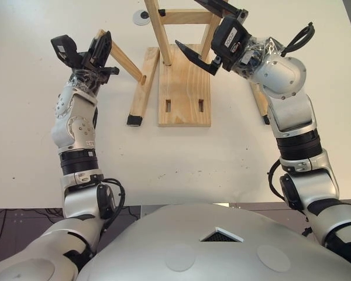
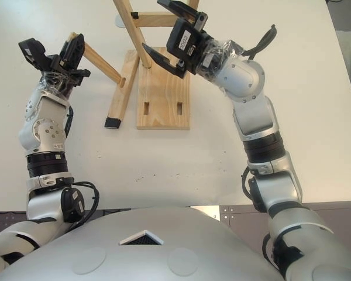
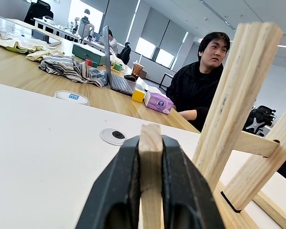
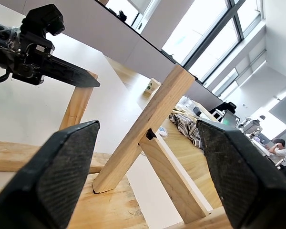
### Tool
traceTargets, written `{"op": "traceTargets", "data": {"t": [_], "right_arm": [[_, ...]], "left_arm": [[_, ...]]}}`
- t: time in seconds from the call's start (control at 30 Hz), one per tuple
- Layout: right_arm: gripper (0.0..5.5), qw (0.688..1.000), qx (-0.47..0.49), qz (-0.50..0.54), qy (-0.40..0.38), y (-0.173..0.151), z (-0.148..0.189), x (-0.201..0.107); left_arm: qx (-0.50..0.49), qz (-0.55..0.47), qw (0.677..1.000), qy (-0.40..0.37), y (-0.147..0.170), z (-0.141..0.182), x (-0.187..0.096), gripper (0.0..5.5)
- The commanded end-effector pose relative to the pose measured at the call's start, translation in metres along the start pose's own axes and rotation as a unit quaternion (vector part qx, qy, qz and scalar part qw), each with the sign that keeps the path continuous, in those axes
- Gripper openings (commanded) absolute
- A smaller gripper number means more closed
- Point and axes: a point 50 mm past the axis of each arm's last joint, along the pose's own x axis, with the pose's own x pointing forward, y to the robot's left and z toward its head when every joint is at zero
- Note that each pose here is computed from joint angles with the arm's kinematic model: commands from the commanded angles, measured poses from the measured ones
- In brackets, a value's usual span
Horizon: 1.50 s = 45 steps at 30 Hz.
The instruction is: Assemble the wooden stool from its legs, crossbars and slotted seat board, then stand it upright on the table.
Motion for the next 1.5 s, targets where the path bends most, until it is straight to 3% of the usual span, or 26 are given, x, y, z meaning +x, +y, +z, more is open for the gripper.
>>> {"op": "traceTargets", "data": {"t": [0.03, 0.2, 0.53, 0.77, 0.9, 1.2, 1.5], "right_arm": [[3.76, 1.000, 0.000, -0.004, -0.006, 0.001, 0.003, 0.002], [3.76, 1.000, 0.002, -0.008, -0.004, 0.002, 0.003, 0.002], [3.76, 1.000, 0.004, -0.010, -0.002, 0.001, 0.001, 0.001], [3.76, 1.000, -0.001, -0.007, -0.001, 0.003, 0.000, 0.001], [3.76, 1.000, 0.002, -0.009, 0.002, 0.007, -0.001, -0.001], [3.76, 1.000, -0.003, -0.005, 0.008, 0.010, -0.004, -0.005], [3.76, 1.000, -0.002, -0.005, 0.010, 0.012, -0.005, -0.006]], "left_arm": [[0.009, -0.002, 1.000, -0.005, -0.009, 0.012, 0.003, 0.37], [0.006, -0.008, 1.000, 0.006, -0.020, 0.010, 0.003, 0.37], [0.000, 0.038, 0.998, 0.053, 0.000, -0.022, -0.010, 0.37], [0.138, 0.003, 0.989, 0.057, -0.026, -0.017, -0.005, 0.37], [0.182, 0.009, 0.981, 0.070, -0.042, -0.032, -0.016, 0.37], [0.284, 0.086, 0.951, 0.084, -0.023, -0.051, -0.035, 0.37], [0.223, 0.151, 0.956, 0.118, 0.001, -0.076, -0.057, 0.37]]}}
